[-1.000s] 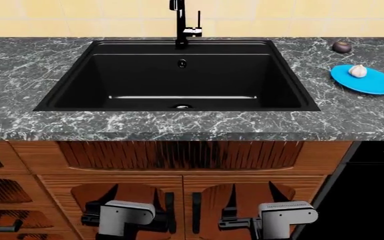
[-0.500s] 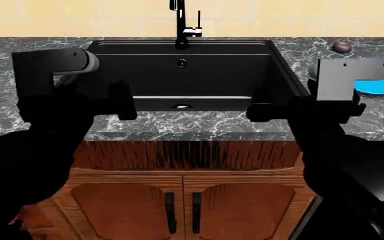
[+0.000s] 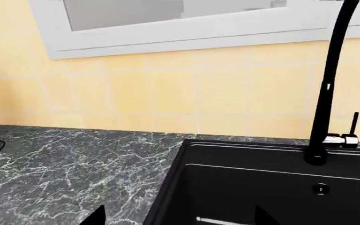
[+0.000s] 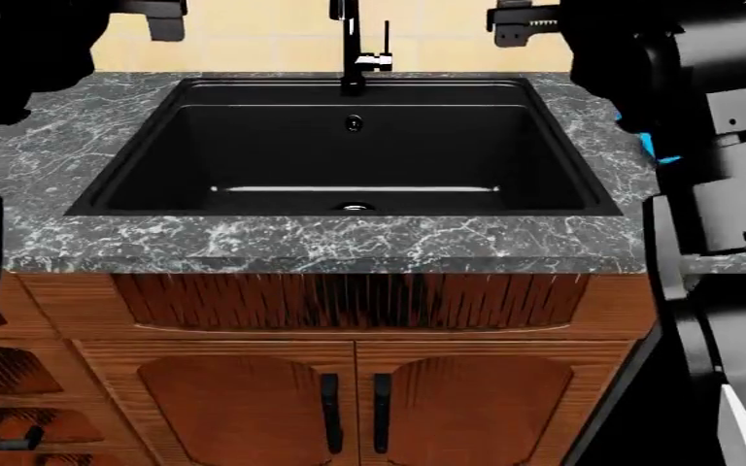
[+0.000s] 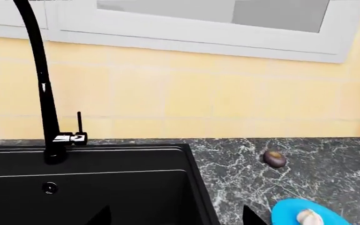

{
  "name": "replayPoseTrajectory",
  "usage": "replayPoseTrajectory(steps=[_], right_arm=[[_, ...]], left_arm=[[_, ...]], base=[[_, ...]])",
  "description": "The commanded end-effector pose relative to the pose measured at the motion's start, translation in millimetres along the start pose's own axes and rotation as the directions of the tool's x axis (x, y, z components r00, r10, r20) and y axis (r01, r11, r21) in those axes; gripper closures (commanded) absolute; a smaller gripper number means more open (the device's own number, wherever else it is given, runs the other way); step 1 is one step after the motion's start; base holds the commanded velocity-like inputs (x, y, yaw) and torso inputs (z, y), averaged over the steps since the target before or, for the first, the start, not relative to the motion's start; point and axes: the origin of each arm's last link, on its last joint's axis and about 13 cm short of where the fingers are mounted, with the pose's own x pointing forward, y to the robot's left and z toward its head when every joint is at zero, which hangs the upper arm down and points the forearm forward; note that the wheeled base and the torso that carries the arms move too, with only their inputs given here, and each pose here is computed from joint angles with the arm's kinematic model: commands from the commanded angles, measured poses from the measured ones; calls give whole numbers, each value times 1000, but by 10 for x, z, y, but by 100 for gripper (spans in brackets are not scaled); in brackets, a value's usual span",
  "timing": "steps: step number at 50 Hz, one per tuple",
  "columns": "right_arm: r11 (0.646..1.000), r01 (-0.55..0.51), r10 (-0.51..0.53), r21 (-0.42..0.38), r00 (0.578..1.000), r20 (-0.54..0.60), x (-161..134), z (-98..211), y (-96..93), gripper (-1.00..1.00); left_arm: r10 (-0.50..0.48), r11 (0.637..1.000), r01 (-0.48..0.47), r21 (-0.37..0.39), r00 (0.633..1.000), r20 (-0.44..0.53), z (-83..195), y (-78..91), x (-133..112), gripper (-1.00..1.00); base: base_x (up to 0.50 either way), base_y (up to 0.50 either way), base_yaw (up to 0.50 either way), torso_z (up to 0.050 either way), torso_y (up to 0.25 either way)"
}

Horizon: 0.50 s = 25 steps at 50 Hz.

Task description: Pick the garlic from the counter and place it in the sink. Then turn on the sink faucet.

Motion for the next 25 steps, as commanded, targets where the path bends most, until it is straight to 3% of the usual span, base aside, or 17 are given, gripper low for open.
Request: replayPoseTrajectory(steps=[1, 7, 25], right_arm=[[984, 157, -159, -87, 987, -13, 229, -93, -10, -100], [971, 187, -195, -146, 980, -44, 230, -160, -25, -100], [972, 182, -192, -148, 980, -53, 231, -161, -62, -100]], left_arm=[[92, 993, -92, 71, 996, -4, -85, 208, 325, -100], [162, 986, -161, 40, 987, -21, -93, 288, 323, -100], [152, 987, -149, 60, 988, -33, -136, 292, 333, -100]], base=[[0, 0, 0, 0, 0], [223, 0, 0, 0, 0], [500, 0, 0, 0, 0]])
